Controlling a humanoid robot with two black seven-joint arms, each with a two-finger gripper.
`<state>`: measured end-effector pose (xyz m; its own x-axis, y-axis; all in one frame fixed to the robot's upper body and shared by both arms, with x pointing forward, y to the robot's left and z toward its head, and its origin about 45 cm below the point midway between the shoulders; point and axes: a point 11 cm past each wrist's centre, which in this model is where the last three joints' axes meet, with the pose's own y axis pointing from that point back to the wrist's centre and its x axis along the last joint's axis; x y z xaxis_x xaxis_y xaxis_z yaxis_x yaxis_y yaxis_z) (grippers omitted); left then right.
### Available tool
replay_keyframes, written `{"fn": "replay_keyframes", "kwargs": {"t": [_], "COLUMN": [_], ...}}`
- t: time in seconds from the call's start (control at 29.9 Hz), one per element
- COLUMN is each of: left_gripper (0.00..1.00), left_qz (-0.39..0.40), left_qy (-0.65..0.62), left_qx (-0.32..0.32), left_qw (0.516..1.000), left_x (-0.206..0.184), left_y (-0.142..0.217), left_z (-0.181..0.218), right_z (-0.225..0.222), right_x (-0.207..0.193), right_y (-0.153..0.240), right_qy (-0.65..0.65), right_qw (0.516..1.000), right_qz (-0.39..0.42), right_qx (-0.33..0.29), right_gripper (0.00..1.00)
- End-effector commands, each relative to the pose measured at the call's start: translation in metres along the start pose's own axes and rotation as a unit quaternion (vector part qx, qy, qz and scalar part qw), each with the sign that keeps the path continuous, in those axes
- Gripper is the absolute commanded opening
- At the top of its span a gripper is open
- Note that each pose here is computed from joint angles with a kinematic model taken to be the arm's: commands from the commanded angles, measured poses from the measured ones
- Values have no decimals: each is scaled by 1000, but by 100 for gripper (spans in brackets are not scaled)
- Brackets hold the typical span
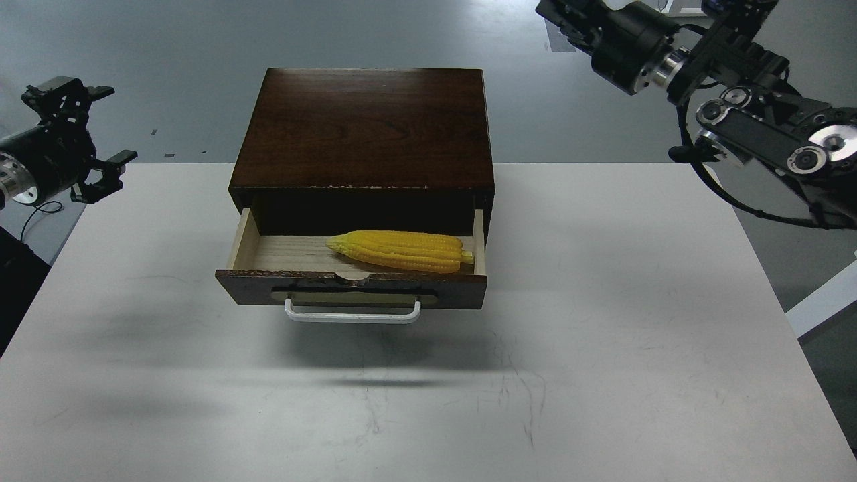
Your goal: Put corn in drawer with both arms
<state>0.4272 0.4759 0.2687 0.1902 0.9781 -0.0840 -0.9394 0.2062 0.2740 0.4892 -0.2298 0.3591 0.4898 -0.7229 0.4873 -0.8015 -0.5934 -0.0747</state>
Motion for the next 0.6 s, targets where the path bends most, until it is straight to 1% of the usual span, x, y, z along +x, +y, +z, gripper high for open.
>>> {"fn": "replay_keyframes", "kwargs": {"t": [0.0,0.03,0.13,0.23,0.4,0.57], "left_gripper": [99,99,99,99,99,99], "left_qz": [-5,-5,-7,-8,-9,-9], "left_qy": [2,2,3,4,3,2], "left_qx": [-1,-1,1,2,1,5], "left_qw": [1000,1000,1000,1000,1000,1000], "left_x": [-2,-2,-4,-5,-5,-5], "left_y": [-1,-1,-2,-2,-2,-2], "left_z": [-2,-2,-6,-8,-7,-9], "right_z": [41,41,66,89,112,119], "right_x": [19,19,19,9,-8,-15], "right_y": [34,34,55,71,86,90], "right_qy": [-144,-144,-230,-302,-333,-346], "right_qw": [987,986,967,943,929,923], "right_qz": [45,45,65,72,73,74], "right_qx": [-63,-63,-93,-120,-146,-149], "right_gripper": [100,100,100,100,100,100]}}
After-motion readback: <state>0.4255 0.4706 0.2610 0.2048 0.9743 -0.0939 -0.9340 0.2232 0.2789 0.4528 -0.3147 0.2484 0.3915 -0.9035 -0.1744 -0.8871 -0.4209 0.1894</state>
